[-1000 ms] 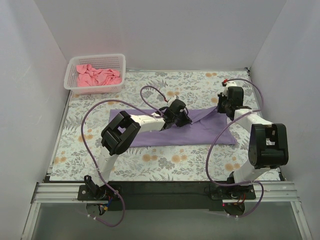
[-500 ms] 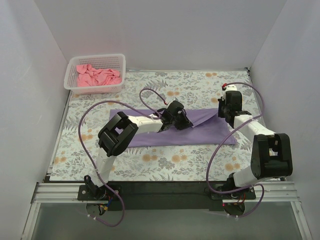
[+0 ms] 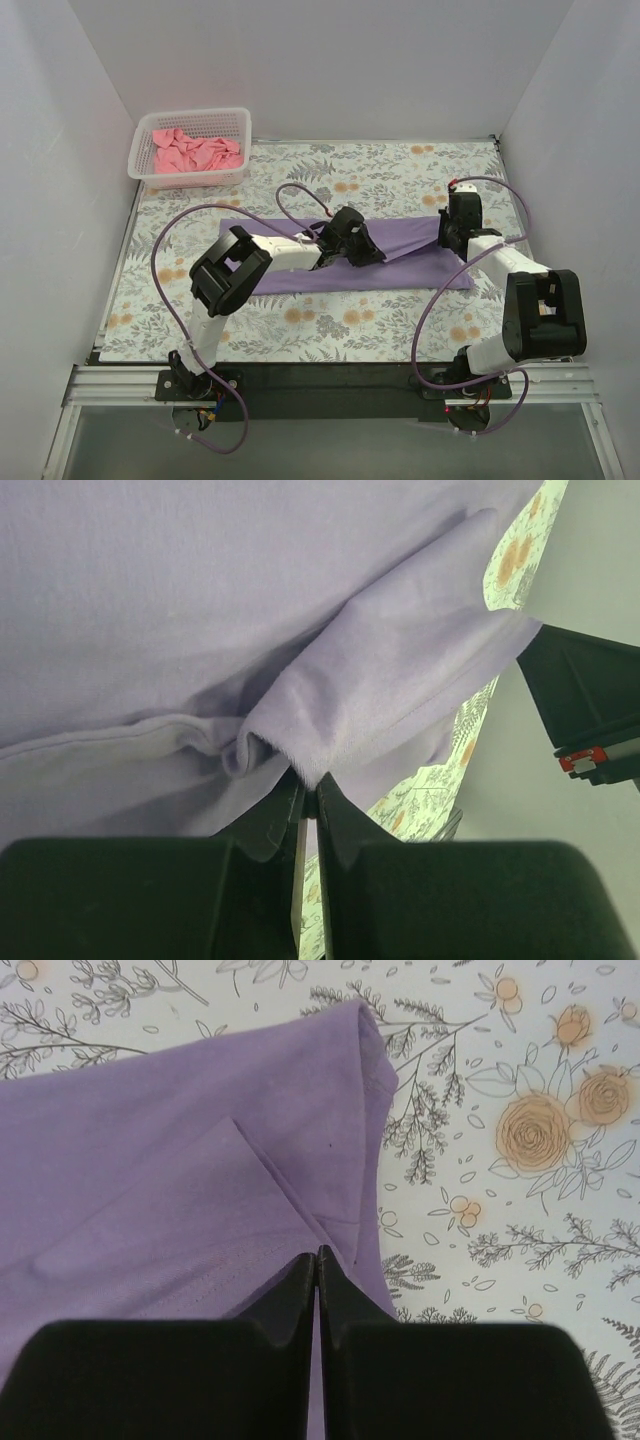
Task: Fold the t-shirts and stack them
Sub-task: Fold the tshirt
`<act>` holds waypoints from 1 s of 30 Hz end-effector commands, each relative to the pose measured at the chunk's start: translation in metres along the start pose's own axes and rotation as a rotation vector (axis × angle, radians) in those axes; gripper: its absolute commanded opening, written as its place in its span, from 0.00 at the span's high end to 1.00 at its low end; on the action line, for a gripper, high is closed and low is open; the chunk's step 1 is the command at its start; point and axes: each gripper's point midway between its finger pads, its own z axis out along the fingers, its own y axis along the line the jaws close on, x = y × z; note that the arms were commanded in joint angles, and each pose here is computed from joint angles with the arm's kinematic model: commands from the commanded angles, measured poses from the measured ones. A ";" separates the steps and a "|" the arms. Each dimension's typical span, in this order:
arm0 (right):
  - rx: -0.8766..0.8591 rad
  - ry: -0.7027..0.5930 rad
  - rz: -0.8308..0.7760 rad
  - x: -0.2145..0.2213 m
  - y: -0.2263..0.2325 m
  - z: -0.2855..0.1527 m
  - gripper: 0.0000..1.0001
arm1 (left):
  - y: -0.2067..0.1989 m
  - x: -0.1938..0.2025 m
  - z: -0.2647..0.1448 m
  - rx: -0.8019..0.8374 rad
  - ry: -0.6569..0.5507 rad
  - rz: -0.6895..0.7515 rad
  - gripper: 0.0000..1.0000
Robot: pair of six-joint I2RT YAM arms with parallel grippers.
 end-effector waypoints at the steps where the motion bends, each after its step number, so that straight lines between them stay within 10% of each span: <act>1: 0.051 0.019 0.030 0.010 -0.009 -0.002 0.95 | -0.013 0.005 -0.013 0.027 0.014 0.004 0.95; 10: 0.100 0.056 0.080 0.016 -0.018 -0.020 0.62 | -0.008 0.007 -0.028 0.021 0.001 0.025 0.63; 22: -0.334 -0.088 0.118 -0.047 0.053 -0.069 0.62 | -0.016 -0.020 -0.095 -0.026 -0.154 0.180 0.53; 30: -0.552 0.013 -0.083 0.013 0.118 -0.072 0.62 | 0.005 -0.055 -0.148 -0.187 -0.340 0.301 0.44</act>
